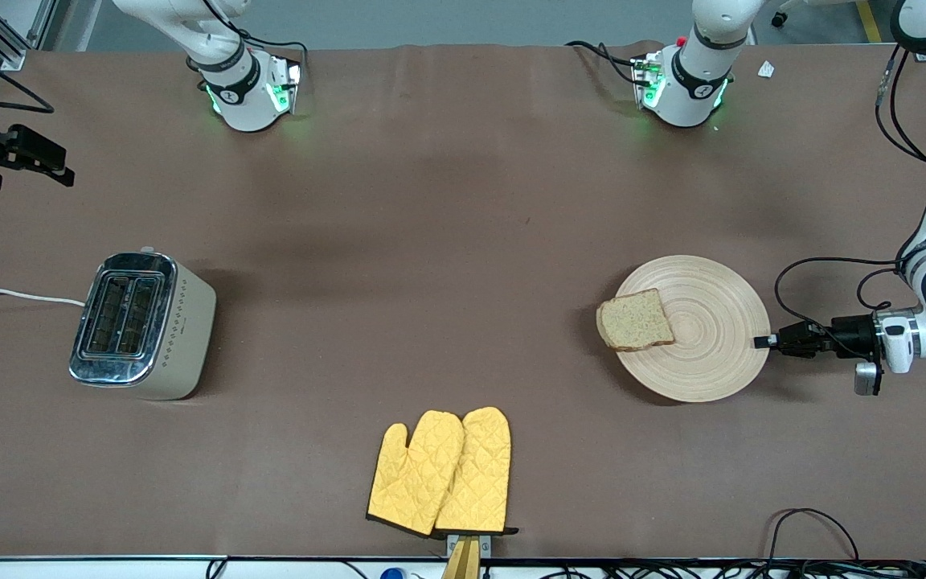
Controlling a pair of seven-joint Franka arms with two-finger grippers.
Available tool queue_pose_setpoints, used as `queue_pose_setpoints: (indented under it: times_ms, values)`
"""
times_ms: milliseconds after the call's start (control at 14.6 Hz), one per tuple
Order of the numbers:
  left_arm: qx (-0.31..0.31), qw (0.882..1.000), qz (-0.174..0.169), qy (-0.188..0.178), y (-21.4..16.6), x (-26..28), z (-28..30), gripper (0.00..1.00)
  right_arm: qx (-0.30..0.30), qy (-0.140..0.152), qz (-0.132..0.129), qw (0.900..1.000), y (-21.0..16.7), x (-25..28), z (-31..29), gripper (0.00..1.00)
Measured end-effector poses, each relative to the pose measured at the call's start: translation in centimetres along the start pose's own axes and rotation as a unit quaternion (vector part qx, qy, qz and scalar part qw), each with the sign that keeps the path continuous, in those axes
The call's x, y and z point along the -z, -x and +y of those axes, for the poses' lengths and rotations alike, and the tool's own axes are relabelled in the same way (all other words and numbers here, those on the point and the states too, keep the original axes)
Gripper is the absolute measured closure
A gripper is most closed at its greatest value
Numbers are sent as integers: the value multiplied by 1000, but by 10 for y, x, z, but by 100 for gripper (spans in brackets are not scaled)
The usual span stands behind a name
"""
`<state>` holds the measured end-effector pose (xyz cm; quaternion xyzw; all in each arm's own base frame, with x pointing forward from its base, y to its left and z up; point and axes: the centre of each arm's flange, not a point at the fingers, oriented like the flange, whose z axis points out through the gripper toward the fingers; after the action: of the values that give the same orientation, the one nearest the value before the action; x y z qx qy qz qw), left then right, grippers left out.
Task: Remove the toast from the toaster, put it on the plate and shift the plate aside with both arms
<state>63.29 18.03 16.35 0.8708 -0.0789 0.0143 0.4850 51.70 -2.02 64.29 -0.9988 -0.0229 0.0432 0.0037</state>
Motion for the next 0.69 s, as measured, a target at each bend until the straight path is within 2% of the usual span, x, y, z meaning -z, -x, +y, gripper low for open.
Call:
queue_pose_setpoints:
  times_ms: [412,549,686]
  values:
    - [21,1000,6,18,18,2,-35,91,0,0,0,1000,0,0,0,0]
    - [19,1000,8,18,16,4,-35,86,0,0,0,1000,0,0,0,0]
    - [18,1000,7,8,13,12,-34,73,0,0,0,1000,0,0,0,0]
